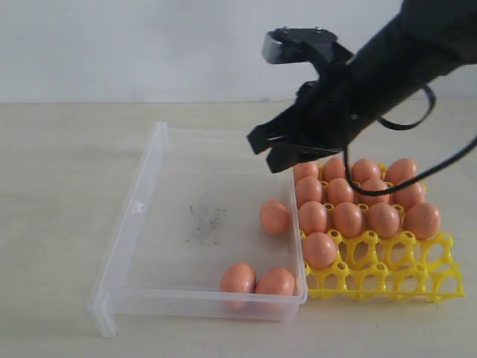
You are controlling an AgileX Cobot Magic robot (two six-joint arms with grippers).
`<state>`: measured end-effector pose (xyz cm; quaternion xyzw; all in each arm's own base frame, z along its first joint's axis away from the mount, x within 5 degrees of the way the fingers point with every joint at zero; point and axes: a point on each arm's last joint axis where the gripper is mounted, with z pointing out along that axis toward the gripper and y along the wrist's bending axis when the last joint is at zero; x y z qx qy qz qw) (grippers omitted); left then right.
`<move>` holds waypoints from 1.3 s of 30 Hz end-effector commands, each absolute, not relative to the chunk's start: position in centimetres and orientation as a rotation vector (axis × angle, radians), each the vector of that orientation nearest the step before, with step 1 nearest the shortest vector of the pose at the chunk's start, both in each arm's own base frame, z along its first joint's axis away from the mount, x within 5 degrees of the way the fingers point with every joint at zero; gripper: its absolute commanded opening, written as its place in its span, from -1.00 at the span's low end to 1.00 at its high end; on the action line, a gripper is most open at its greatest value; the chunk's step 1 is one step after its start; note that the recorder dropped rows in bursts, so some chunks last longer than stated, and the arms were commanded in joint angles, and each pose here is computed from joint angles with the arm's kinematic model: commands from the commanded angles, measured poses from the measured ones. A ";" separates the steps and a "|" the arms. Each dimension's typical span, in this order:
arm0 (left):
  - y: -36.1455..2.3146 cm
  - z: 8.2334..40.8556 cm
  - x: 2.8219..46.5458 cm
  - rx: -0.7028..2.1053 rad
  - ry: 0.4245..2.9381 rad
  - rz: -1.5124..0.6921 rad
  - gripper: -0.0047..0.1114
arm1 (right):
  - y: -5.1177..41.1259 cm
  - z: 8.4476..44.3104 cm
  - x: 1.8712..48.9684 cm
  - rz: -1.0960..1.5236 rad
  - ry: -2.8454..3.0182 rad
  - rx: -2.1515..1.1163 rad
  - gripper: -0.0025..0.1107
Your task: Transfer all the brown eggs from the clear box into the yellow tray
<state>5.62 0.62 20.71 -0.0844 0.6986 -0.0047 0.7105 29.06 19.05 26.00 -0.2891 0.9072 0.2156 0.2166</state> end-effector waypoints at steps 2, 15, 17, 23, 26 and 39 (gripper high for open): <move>0.6 20.6 5.6 -0.199 1.546 -0.026 -0.85 | 25.2 24.6 29.8 0.542 2.528 -0.932 -0.96; 0.6 20.6 5.6 -0.199 1.546 -0.026 -0.85 | 29.5 21.7 31.9 -0.343 2.672 -0.926 -0.96; 0.6 20.6 5.6 -0.199 1.546 -0.026 -0.85 | 29.6 21.4 31.9 -0.349 2.688 -0.931 -0.90; 0.6 20.6 5.6 -0.199 1.546 -0.026 -0.85 | 29.6 19.2 31.9 -0.417 2.755 -0.966 -0.01; 0.6 20.6 5.6 -0.199 1.546 -0.026 -0.85 | 29.8 17.4 32.2 -0.451 2.793 -0.915 0.27; 0.6 20.6 5.6 -0.199 1.546 -0.026 -0.85 | 29.9 12.6 32.6 -0.584 2.831 -0.983 0.16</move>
